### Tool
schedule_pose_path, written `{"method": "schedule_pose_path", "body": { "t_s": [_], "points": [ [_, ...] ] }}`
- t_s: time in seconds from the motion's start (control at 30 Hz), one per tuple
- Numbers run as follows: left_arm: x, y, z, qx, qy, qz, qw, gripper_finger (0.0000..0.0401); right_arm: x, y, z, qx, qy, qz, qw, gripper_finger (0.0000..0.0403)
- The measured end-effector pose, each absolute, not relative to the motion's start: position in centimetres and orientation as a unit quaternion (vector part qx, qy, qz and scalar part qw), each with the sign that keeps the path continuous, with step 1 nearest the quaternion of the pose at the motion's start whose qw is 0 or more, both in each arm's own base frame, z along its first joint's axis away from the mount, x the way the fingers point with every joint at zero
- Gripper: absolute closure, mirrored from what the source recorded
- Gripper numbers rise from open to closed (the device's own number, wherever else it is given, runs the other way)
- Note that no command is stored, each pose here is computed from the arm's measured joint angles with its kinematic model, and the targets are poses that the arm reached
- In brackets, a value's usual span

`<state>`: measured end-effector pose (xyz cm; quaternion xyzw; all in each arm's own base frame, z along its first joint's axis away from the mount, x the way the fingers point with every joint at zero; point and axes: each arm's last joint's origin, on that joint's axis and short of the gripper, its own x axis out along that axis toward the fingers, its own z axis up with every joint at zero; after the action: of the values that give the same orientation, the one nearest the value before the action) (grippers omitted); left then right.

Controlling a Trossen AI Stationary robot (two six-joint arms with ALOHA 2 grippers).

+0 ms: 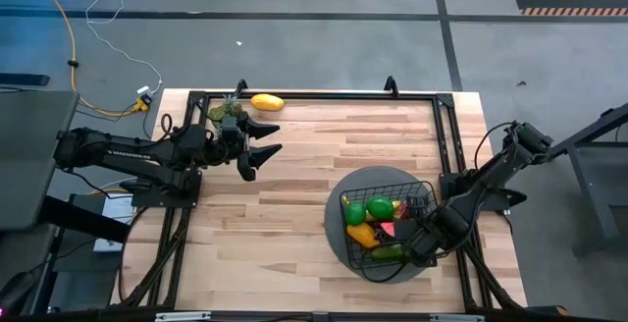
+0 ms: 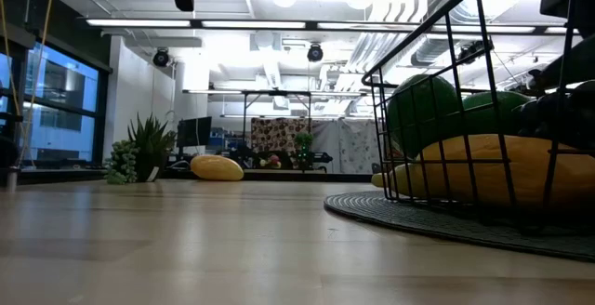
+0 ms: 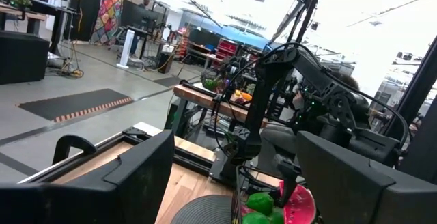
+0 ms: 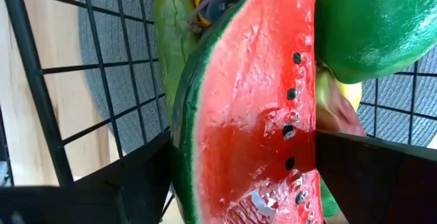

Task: Build produce basket
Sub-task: Put the red watermelon into the black basket, then put the yellow mango into the black basket

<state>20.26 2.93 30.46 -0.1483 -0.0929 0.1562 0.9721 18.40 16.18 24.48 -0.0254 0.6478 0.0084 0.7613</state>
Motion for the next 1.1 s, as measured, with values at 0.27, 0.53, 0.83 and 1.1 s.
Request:
{"method": "schedule_pose_path", "body": {
  "t_s": [0.27, 0.53, 0.83, 1.1],
  "points": [
    [20.3, 2.9, 30.5, -0.148, -0.093, 0.156, 0.972, 0.0105, 18.5, 16.3, 24.5, -0.014, 0.65, 0.018, 0.76, 0.0095],
    [20.3, 2.9, 30.5, -0.148, -0.093, 0.156, 0.972, 0.0105, 18.5, 16.4, 24.5, 0.004, 0.653, 0.018, 0.757, 0.0047],
    [20.3, 2.9, 30.5, -0.149, -0.094, 0.156, 0.972, 0.0105, 18.3, 15.9, 25.0, -0.007, 0.645, 0.014, 0.764, 0.001],
    [20.2, 2.9, 30.6, -0.153, -0.101, 0.154, 0.971, 0.0105, 15.5, 9.8, 31.0, 0.134, 0.533, -0.041, 0.835, 0.0008]
  ]
}}
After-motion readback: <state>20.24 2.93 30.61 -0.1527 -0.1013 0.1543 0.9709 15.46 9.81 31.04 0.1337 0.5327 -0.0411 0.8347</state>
